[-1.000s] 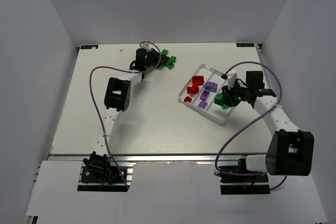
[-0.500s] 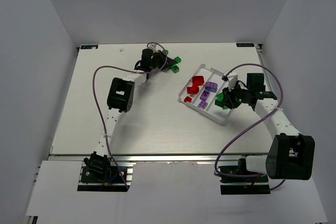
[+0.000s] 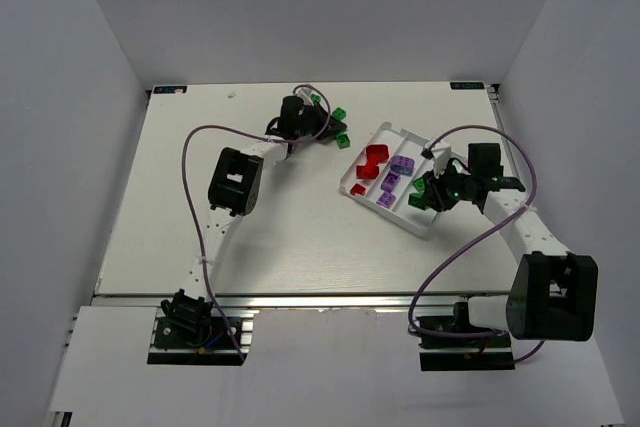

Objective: Sort the legos into containers by color

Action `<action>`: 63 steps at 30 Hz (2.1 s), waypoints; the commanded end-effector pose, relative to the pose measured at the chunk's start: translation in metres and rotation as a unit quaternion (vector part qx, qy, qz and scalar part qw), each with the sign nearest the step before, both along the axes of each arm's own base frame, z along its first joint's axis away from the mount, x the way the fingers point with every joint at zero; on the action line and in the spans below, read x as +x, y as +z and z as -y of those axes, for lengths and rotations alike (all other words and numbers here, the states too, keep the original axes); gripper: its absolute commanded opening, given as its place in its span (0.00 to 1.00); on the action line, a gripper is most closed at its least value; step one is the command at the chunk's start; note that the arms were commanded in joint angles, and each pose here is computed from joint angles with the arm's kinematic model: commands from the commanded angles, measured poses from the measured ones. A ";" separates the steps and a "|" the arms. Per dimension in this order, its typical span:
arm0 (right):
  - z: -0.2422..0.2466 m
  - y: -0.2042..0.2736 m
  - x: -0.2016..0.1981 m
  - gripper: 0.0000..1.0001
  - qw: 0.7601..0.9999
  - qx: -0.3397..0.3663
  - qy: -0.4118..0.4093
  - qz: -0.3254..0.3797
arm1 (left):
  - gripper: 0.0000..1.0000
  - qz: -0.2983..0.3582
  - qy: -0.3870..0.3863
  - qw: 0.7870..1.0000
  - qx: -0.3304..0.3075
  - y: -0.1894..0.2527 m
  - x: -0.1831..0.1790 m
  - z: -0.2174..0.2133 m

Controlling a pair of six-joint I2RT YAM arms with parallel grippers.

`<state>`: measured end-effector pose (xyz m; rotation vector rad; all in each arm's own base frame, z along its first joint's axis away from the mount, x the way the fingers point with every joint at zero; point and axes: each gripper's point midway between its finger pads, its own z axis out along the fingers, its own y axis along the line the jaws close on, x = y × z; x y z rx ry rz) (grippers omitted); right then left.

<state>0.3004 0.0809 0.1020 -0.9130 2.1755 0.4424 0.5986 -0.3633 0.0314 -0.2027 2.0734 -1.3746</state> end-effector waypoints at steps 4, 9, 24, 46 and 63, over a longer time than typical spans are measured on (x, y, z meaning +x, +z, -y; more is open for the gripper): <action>0.002 -0.006 0.010 0.09 1.000 0.002 -0.009 0.006 | 0.00 0.031 -0.012 0.999 0.004 0.056 -0.008 0.003; 0.003 -0.013 0.012 0.28 1.000 0.000 -0.015 -0.002 | 0.00 0.035 -0.012 0.999 0.003 0.071 -0.017 0.000; 0.004 0.030 0.017 0.89 0.997 0.006 -0.019 0.077 | 0.24 0.120 0.084 0.989 0.017 0.163 0.005 -0.038; -0.007 0.051 0.028 0.56 0.990 0.075 -0.068 0.098 | 0.65 0.154 0.226 0.959 0.072 0.125 0.097 -0.077; -0.010 0.038 0.022 0.62 0.991 0.087 -0.070 0.077 | 0.75 0.261 0.136 0.923 0.250 0.091 0.088 -0.088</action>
